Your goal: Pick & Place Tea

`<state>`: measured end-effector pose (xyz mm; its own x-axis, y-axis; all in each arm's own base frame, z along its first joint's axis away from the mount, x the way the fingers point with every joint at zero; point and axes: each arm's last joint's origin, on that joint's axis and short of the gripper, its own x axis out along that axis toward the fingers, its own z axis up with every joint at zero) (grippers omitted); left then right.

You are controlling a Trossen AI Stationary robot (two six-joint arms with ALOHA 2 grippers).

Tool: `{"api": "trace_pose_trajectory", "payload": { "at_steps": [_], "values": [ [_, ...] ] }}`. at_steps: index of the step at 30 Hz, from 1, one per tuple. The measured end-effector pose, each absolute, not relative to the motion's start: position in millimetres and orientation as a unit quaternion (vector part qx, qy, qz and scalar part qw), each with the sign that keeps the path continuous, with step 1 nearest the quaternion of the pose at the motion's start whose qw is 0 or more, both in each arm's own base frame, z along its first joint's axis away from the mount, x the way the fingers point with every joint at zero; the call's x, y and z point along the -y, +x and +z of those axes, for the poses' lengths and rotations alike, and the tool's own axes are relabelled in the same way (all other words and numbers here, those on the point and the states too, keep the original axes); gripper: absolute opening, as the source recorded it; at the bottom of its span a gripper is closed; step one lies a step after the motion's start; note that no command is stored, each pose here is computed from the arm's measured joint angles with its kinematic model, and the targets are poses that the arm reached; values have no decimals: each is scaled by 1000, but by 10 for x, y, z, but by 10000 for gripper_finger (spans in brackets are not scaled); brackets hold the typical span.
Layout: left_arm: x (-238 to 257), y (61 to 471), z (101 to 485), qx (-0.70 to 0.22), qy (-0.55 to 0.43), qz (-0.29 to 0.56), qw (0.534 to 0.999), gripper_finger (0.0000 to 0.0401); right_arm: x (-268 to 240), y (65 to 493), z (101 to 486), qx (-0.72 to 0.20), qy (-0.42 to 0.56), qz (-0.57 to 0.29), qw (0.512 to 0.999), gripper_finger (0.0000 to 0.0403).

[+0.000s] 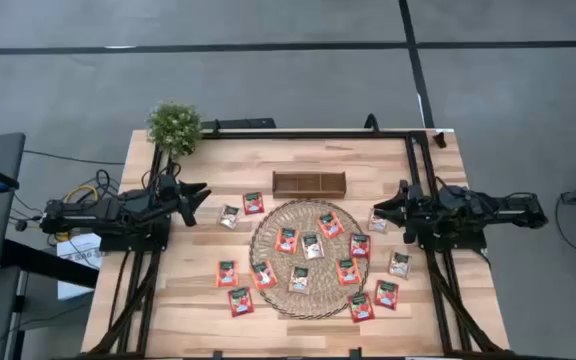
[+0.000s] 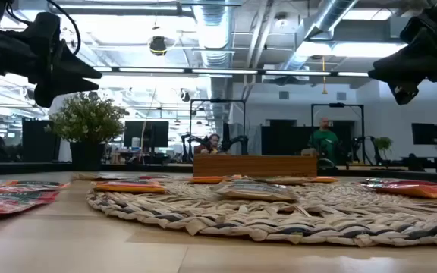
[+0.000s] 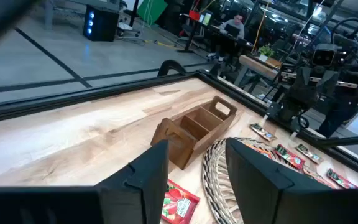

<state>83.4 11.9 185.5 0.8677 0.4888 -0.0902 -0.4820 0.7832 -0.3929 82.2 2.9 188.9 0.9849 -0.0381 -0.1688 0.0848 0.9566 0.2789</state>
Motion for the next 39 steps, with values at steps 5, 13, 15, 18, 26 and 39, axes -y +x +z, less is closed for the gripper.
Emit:
{"api": "trace_pose_trajectory", "payload": {
  "at_steps": [5,13,15,18,26,39],
  "values": [
    [-119,834,1854,8,-206,257,944,151,-29,822,1889,-81,144,-32,986,85],
    [-119,834,1855,8,-206,257,944,151,-29,822,1889,-81,144,-31,986,85],
    [-119,834,1854,8,-206,257,944,151,-29,822,1889,-81,144,-31,986,85],
    [-119,834,1854,8,-206,257,944,151,-29,822,1889,-81,144,-32,986,85],
    [-119,834,1854,8,-206,257,944,151,-29,822,1889,-81,144,-31,986,85],
    [-119,834,1854,8,-206,257,944,151,-29,822,1889,-81,144,-31,986,85]
  ]
}}
